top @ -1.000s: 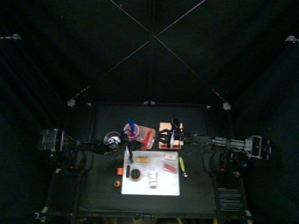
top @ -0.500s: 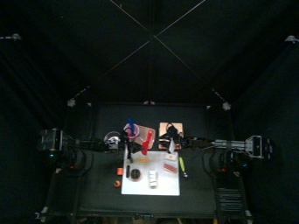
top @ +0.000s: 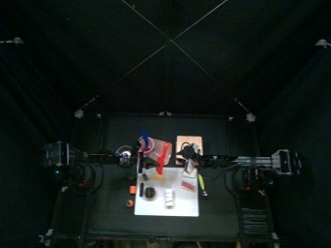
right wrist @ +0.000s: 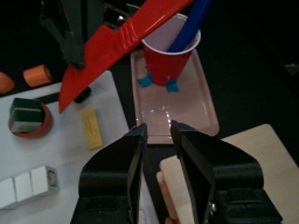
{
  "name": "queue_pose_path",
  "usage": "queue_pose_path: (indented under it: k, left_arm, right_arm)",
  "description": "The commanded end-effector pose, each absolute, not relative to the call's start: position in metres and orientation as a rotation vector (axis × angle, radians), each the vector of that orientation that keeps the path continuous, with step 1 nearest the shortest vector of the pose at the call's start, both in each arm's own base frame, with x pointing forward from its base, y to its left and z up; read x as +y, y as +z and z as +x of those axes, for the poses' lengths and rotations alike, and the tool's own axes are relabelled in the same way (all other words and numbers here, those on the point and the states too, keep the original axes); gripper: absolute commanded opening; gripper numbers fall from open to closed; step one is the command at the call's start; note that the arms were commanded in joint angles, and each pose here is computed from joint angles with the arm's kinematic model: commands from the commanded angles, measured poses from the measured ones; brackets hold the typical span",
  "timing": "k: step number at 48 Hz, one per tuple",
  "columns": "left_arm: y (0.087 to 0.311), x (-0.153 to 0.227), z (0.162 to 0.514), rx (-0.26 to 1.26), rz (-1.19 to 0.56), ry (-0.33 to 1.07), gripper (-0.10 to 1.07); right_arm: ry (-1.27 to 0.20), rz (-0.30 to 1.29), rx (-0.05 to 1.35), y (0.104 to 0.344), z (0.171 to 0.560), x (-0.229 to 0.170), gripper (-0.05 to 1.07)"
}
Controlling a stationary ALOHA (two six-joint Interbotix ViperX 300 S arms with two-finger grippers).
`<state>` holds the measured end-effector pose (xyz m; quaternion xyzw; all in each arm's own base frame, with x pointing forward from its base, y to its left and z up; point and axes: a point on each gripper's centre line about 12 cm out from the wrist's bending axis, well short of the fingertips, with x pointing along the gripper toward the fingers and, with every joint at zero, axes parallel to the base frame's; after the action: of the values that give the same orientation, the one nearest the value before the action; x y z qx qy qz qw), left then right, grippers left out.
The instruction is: Cut the white sushi roll
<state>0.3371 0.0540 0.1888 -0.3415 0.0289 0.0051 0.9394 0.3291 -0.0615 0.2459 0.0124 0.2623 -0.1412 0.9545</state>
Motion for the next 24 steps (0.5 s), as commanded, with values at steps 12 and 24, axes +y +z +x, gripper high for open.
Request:
queue_pose_path:
  k: [12,24]
  left_arm:
    - [0.196,0.061,0.335,0.050,-0.854,-0.011,0.32]
    - [0.200,0.055,0.335,0.055,-0.971,-0.086,0.32]
  right_arm:
    - [-0.274,-0.289,0.388,0.315,0.352,-0.045,0.70]
    - [-0.333,-0.490,0.419,0.312,0.360,-0.050,0.72]
